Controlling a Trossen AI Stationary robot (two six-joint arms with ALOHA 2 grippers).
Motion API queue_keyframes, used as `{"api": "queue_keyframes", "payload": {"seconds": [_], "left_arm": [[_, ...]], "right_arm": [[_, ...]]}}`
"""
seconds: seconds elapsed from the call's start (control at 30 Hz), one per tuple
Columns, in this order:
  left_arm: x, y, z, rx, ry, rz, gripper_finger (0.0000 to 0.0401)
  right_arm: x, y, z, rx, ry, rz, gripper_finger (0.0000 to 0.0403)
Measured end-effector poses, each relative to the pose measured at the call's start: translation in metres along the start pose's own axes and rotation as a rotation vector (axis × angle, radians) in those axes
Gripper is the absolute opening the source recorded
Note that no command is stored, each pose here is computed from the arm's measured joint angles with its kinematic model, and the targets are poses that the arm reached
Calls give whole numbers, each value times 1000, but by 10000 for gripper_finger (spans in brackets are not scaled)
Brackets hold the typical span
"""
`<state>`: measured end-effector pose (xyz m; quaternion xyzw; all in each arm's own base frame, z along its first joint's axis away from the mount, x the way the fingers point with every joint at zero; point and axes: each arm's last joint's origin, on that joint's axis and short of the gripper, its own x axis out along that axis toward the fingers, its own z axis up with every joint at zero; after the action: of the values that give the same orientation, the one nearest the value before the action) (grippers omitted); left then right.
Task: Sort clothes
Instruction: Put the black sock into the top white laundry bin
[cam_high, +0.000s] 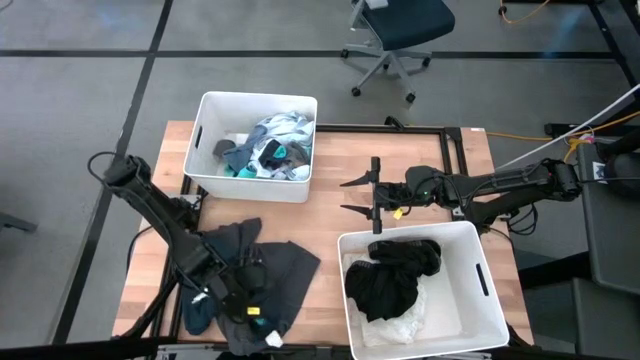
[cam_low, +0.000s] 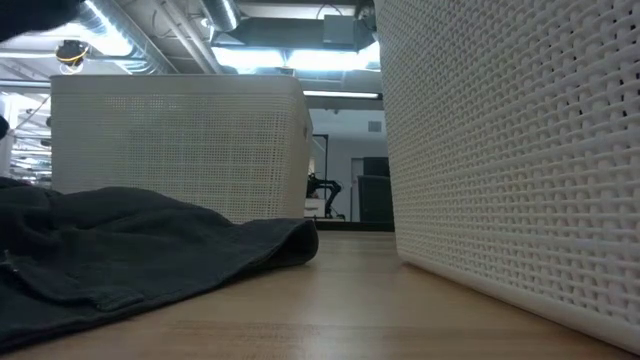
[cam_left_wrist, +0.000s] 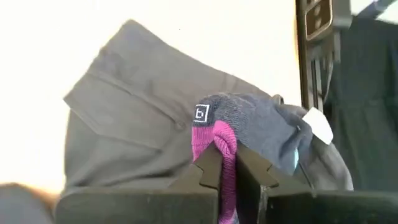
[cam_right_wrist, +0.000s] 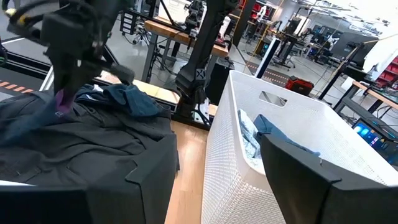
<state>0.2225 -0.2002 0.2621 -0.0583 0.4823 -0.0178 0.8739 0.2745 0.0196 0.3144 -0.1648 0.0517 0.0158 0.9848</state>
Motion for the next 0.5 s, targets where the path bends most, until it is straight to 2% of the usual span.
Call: {"api": "queue_keyframes", "payload": {"seconds": [0.27,0.5], "left_arm": [[-23,21,15,82,-122,46,14],[-43,38,22,131,-227,152,15]], "right_arm": [[0,0,0,0,0,0,233],[0,0,0,0,1,0,233]]}}
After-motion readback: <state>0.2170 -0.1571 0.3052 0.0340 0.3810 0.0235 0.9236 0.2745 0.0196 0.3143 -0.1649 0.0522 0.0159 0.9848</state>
